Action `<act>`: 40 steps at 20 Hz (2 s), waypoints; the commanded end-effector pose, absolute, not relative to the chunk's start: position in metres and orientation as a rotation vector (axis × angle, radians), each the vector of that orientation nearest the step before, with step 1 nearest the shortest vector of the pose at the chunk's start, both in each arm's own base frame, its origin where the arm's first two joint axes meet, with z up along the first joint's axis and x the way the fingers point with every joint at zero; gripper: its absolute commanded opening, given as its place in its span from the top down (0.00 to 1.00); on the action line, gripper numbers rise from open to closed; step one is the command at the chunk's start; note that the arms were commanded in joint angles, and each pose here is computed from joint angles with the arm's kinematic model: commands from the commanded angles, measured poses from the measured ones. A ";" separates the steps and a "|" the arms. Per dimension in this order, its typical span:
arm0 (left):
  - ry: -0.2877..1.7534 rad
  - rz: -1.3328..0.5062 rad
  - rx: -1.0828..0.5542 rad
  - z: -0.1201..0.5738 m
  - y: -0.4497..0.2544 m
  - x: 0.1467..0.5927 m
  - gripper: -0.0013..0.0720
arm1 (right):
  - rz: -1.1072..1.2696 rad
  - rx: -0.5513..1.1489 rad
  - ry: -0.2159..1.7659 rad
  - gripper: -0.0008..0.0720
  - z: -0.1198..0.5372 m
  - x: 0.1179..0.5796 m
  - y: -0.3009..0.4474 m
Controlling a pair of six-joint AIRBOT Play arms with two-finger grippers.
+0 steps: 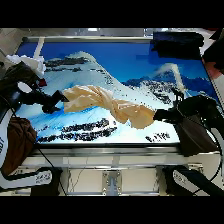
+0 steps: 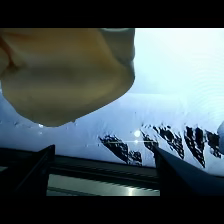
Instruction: Fold the shirts.
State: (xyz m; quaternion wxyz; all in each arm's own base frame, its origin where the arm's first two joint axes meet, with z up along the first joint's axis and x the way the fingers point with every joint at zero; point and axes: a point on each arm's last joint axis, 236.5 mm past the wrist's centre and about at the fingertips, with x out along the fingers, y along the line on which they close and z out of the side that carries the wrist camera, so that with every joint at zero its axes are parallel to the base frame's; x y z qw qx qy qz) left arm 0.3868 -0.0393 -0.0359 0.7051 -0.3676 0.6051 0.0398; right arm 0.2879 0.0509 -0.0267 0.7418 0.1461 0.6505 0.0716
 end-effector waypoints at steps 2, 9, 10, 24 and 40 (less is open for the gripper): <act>1.348 0.076 -0.849 -0.033 -0.045 0.386 0.04 | 0.160 0.322 1.440 0.04 -0.027 0.285 0.052; 1.348 0.076 -0.849 -0.033 -0.045 0.386 0.04 | 0.156 0.328 1.439 0.04 -0.027 0.285 0.052; 1.348 0.076 -0.849 -0.033 -0.045 0.386 0.04 | 0.156 0.328 1.440 0.04 -0.027 0.285 0.052; 1.318 0.084 -0.848 -0.033 -0.042 0.393 0.04 | 0.152 0.328 1.421 0.04 -0.027 0.289 0.051; 1.340 0.166 -0.705 -0.094 -0.003 0.402 0.04 | 0.147 0.327 1.403 0.04 -0.027 0.294 0.050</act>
